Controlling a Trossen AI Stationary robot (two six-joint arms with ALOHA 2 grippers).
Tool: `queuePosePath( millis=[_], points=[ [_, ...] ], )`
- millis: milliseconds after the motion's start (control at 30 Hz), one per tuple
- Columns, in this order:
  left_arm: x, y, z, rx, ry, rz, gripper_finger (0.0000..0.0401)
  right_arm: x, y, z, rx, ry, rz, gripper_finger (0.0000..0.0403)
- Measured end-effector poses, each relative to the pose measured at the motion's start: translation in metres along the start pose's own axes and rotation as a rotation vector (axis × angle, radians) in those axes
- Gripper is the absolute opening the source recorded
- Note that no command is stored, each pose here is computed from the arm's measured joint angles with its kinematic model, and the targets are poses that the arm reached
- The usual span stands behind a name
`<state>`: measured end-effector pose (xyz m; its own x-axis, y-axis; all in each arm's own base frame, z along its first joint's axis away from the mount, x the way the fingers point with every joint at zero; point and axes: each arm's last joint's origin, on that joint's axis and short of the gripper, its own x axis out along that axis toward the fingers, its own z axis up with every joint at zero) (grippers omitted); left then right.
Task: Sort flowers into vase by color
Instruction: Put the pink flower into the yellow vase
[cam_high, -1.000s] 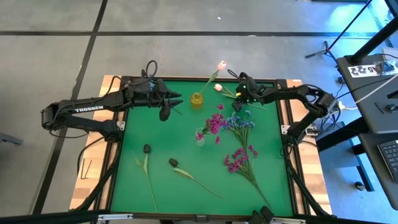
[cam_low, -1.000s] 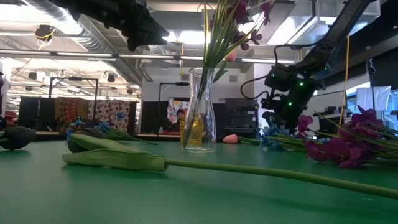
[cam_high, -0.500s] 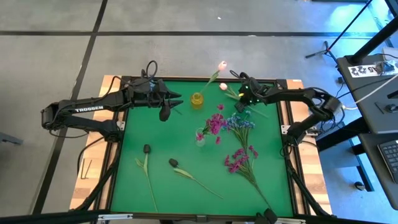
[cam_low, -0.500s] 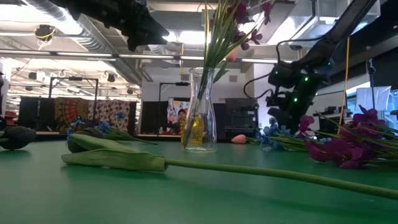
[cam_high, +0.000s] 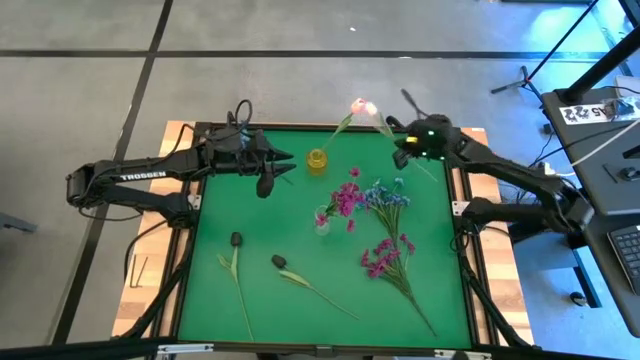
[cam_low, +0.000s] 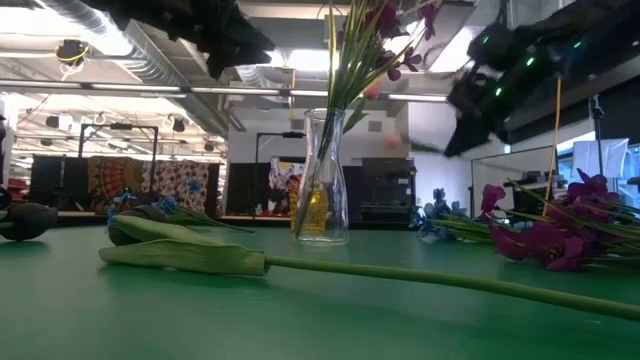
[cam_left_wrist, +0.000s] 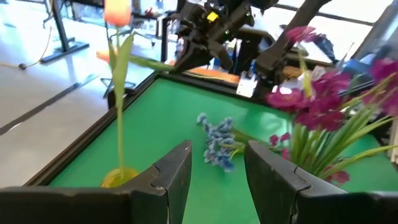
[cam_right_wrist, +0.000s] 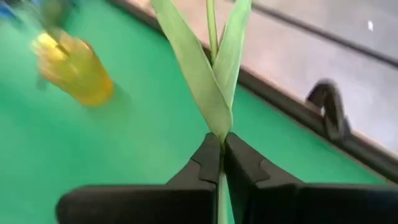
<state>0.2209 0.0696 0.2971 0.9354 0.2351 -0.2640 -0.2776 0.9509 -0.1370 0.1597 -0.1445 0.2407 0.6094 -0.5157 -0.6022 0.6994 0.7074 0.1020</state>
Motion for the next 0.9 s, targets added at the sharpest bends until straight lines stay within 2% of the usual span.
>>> queuePosePath(
  millis=[200, 400, 667, 900],
  points=[
    [0.000, -0.005, 0.010, 0.010, -0.103, -0.018, 0.0143, -0.047, 0.006, 0.016, 0.020, -0.251, 0.127, 0.0010],
    [-0.001, -0.005, 0.020, 0.017, -0.214, -0.016, 0.0143, -0.075, 0.020, 0.029, -0.009, -0.461, 0.282, 0.0015],
    [0.010, -0.006, 0.028, 0.049, -0.339, -0.030, 0.0143, -0.079, 0.063, 0.043, -0.127, -0.664, 0.511, 0.0013],
    [0.027, -0.005, 0.024, 0.070, -0.372, -0.031, 0.0143, -0.060, 0.092, 0.049, -0.180, -0.750, 0.591, 0.0012]
  ],
)
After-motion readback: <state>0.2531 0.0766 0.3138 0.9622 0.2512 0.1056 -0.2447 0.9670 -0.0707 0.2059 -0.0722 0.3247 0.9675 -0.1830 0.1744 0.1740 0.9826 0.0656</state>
